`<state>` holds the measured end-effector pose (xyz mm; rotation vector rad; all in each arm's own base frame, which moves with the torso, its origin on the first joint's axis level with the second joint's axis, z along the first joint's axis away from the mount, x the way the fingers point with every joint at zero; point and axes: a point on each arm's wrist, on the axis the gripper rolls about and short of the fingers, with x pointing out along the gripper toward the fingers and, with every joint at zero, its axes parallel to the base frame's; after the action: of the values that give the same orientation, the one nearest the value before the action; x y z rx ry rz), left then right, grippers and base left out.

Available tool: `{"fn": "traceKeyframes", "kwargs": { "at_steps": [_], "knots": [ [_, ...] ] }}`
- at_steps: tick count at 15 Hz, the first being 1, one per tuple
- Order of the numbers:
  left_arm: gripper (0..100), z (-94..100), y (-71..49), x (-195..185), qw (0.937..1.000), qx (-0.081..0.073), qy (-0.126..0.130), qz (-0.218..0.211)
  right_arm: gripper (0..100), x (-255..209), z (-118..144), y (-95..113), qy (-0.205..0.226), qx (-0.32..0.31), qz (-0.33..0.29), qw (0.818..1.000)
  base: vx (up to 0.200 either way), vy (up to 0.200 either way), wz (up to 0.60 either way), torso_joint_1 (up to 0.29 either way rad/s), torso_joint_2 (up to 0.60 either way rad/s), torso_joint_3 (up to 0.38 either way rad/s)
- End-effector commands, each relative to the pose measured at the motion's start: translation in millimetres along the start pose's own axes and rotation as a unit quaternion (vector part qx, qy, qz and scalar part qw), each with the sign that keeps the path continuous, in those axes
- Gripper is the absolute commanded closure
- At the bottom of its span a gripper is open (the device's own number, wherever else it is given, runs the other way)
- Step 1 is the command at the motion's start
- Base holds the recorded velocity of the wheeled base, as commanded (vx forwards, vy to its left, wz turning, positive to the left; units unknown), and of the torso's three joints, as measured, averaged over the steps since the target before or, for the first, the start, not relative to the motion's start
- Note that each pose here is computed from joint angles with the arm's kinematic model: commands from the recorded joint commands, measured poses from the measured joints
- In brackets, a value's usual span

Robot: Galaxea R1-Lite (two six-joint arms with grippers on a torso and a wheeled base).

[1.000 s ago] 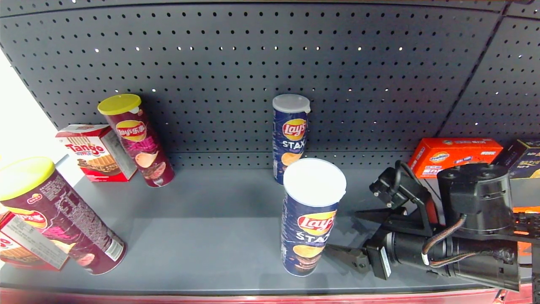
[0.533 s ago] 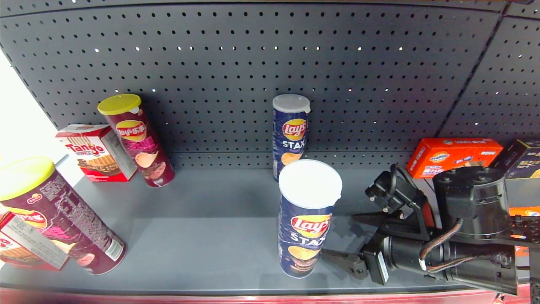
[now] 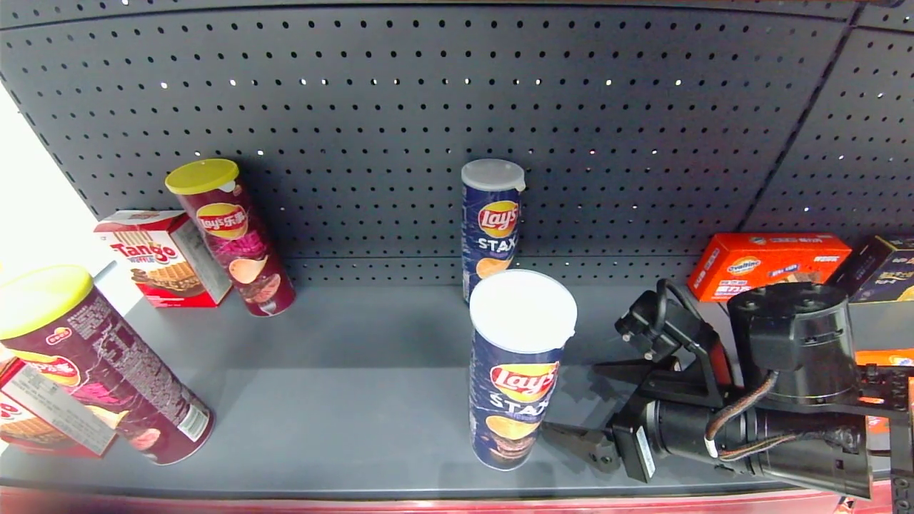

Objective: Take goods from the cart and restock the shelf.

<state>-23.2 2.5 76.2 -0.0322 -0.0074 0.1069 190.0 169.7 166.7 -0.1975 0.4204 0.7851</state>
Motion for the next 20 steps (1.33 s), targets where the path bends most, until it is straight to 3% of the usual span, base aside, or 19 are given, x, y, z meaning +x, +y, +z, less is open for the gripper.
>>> {"fn": "traceKeyframes", "kwargs": {
  "at_steps": [1,15,20],
  "knots": [
    [0,0.0,0.0,0,1.0000,0.000,0.001,0.000,0,2,1,0,0.001,0.000,0.001,1.000,0.000,0.000,0.00,0.000,0.00,0.000],
    [0,0.0,0.0,0,1.0000,-0.001,0.001,0.000,0,1,1,-5,-0.002,0.005,-0.009,1.000,0.000,0.000,0.00,0.000,0.00,0.000],
    [0,0.0,0.0,0,1.0000,0.000,0.001,0.000,0,-65,23,-40,-0.102,0.028,-0.100,0.989,0.000,0.000,0.00,0.000,0.00,0.000]
  ]
}}
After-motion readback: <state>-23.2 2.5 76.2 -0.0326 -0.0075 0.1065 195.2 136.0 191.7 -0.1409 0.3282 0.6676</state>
